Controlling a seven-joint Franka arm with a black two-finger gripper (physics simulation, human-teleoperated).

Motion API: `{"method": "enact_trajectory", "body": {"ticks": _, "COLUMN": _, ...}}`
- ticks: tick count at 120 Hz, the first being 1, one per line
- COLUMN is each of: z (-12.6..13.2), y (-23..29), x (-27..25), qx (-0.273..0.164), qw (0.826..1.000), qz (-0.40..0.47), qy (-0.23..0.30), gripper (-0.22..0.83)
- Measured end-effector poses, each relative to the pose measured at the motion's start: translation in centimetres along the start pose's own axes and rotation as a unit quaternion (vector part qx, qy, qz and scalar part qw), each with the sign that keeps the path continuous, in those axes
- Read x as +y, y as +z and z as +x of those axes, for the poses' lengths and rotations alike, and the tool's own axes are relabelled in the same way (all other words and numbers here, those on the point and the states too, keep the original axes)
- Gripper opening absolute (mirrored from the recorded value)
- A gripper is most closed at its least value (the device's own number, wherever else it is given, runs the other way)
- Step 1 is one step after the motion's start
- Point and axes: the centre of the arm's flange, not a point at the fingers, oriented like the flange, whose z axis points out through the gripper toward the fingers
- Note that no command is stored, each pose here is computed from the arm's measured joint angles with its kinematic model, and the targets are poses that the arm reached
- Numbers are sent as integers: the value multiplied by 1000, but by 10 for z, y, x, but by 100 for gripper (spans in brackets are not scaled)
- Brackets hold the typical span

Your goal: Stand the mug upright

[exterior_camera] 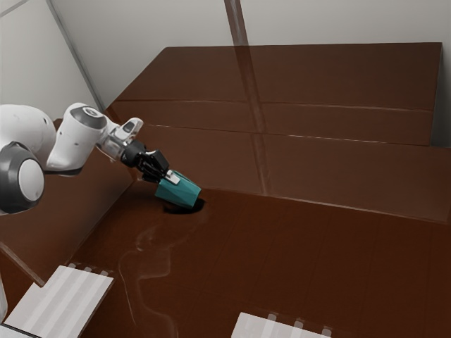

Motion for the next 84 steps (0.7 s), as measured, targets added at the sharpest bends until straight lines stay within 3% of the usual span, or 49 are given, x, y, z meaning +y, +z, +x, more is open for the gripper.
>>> {"method": "enact_trajectory", "body": {"ticks": 25, "z": -4, "y": -21, "x": 50, "qx": -1, "qw": 999, "qz": 7, "qy": 33, "gripper": -16}}
{"method": "enact_trajectory", "body": {"ticks": 48, "z": -12, "y": -43, "x": 105, "qx": -40, "qw": 990, "qz": 116, "qy": 63, "gripper": -17}}
{"method": "enact_trajectory", "body": {"ticks": 61, "z": -12, "y": -44, "x": 132, "qx": -65, "qw": 973, "qz": 210, "qy": 75, "gripper": -17}}
{"method": "enact_trajectory", "body": {"ticks": 84, "z": -17, "y": -27, "x": 185, "qx": -87, "qw": 920, "qz": 364, "qy": 112, "gripper": -17}}
